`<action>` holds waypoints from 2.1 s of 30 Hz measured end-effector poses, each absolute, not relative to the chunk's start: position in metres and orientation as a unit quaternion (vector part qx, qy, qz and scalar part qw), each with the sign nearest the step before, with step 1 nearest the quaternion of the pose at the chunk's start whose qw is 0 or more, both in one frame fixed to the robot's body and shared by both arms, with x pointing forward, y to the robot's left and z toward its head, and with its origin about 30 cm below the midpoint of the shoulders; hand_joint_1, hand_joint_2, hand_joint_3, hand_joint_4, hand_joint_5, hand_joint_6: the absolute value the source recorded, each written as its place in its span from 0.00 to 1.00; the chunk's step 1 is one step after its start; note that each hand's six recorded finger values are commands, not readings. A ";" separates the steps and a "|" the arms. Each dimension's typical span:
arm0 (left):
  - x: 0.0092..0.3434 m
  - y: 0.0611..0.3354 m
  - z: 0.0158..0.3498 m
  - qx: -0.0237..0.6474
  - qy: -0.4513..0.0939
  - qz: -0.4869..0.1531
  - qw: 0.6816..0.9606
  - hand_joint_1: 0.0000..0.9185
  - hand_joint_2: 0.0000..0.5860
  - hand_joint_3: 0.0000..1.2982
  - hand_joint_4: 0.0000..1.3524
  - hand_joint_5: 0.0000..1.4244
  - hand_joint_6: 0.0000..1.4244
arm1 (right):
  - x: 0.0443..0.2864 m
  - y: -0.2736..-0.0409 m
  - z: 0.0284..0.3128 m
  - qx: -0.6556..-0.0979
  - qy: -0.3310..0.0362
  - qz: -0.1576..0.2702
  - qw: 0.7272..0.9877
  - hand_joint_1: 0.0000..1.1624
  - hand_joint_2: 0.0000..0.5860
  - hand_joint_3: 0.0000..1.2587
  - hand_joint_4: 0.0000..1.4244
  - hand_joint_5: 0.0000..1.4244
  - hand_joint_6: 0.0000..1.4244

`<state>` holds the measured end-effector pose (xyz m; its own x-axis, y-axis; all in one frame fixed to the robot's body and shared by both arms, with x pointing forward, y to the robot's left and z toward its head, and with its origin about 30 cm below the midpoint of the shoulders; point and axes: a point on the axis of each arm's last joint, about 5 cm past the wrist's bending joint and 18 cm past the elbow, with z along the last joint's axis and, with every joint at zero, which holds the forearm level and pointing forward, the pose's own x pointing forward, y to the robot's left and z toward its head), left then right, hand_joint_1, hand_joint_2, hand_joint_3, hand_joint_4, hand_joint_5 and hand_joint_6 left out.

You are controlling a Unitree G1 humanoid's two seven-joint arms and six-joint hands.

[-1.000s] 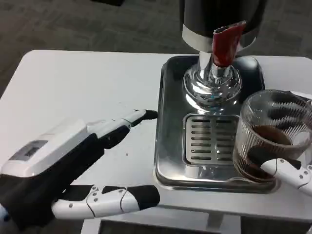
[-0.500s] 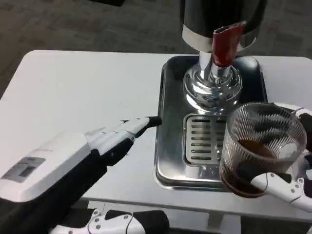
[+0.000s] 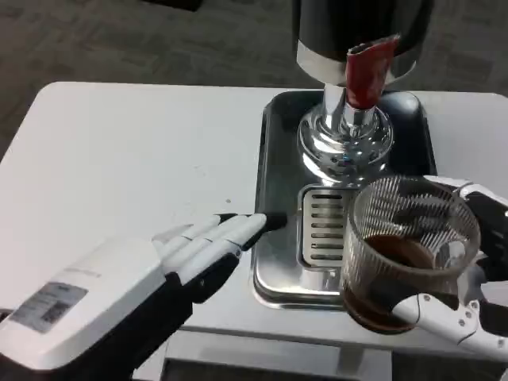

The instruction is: Grasp the cup under the faucet to collect the drink, then remove the cup.

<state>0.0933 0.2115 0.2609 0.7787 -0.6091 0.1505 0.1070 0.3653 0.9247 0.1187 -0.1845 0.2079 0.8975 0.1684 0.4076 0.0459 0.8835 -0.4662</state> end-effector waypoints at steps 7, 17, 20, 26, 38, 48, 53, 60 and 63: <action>0.084 0.215 0.261 0.546 -0.245 -0.216 0.772 0.00 0.14 0.00 0.00 0.00 0.02 | 0.115 -0.184 0.211 -0.250 -0.231 0.057 0.939 0.66 0.40 0.82 0.85 0.98 1.00; 0.079 0.219 0.257 0.572 -0.209 -0.198 0.768 0.00 0.14 0.00 0.00 0.00 0.02 | 0.110 -0.181 0.208 -0.254 -0.229 0.093 0.935 0.66 0.41 0.82 0.85 0.99 1.00; 0.079 0.219 0.257 0.574 -0.206 -0.200 0.767 0.00 0.14 0.00 0.00 0.00 0.02 | 0.110 -0.179 0.208 -0.258 -0.231 0.096 0.933 0.66 0.42 0.82 0.85 0.99 1.00; 0.079 0.219 0.258 0.583 -0.201 -0.203 0.760 0.00 0.15 0.00 0.00 0.00 0.02 | 0.109 -0.177 0.207 -0.267 -0.228 0.103 0.931 0.66 0.43 0.82 0.85 0.99 1.00; 0.077 0.221 0.259 0.602 -0.185 -0.201 0.750 0.00 0.17 0.00 0.00 0.00 0.00 | 0.109 -0.173 0.205 -0.273 -0.226 0.111 0.928 0.66 0.43 0.82 0.85 0.99 1.00; 0.074 0.222 0.259 0.602 -0.184 -0.199 0.751 0.00 0.18 0.00 0.00 0.00 0.00 | 0.111 -0.171 0.207 -0.277 -0.233 0.112 0.925 0.66 0.44 0.83 0.85 0.99 1.00; 0.074 0.222 0.259 0.602 -0.182 -0.201 0.751 0.00 0.18 0.00 0.00 0.00 0.00 | 0.112 -0.171 0.207 -0.282 -0.237 0.108 0.923 0.67 0.44 0.83 0.85 0.99 1.00; 0.075 0.222 0.259 0.603 -0.182 -0.202 0.750 0.00 0.18 0.00 0.00 0.00 0.00 | 0.111 -0.171 0.207 -0.282 -0.236 0.106 0.924 0.67 0.44 0.83 0.85 0.99 1.00; 0.075 0.222 0.259 0.602 -0.181 -0.202 0.751 0.00 0.18 0.00 0.00 0.00 0.00 | 0.111 -0.171 0.207 -0.282 -0.234 0.105 0.924 0.67 0.44 0.83 0.85 0.99 1.00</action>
